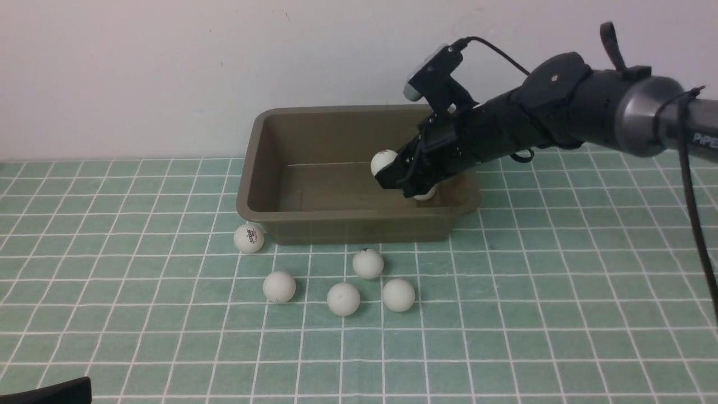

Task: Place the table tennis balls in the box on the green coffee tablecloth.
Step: 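Release the ping pong ball into the bin and lift the gripper away, then reach for and grasp a ping pong ball on the table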

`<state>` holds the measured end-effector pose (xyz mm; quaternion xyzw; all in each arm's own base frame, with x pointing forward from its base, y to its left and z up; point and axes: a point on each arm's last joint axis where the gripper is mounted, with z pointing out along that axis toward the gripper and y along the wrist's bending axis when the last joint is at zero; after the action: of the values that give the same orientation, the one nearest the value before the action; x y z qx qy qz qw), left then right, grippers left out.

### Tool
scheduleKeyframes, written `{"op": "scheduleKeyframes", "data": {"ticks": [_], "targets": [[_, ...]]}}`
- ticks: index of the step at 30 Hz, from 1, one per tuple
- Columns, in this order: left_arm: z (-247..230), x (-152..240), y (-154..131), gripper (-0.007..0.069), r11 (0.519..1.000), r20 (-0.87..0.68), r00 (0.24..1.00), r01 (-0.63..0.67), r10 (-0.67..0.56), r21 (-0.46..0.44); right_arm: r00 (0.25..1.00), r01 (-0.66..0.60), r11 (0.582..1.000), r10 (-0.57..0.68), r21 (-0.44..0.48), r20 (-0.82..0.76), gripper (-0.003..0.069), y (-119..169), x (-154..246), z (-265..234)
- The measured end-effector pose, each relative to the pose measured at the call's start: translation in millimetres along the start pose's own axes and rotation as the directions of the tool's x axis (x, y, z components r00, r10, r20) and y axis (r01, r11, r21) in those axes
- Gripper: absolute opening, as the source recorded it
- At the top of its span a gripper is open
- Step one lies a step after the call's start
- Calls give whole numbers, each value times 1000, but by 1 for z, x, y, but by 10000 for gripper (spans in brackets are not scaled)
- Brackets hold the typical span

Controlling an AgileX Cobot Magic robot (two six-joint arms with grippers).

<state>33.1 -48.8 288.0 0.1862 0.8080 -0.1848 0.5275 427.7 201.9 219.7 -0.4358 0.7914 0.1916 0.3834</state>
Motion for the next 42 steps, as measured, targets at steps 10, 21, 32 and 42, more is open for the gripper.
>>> {"op": "scheduleKeyframes", "data": {"ticks": [10,21,32,42], "targets": [[0,0,0,482,1000,-2,1000,0,0,1,999,-46,999,46,27,12,540,-17,1,-15],[0,0,0,482,1000,-2,1000,0,0,1,991,2,993,-18,117,136,528,-28,-40,-138],[0,0,0,482,1000,-1,1000,-19,19,1,987,-97,992,85,86,133,557,-4,-52,-219],[0,-1,0,482,999,5,999,-34,34,-4,982,-175,982,169,-72,-81,558,34,-3,-159]]}}
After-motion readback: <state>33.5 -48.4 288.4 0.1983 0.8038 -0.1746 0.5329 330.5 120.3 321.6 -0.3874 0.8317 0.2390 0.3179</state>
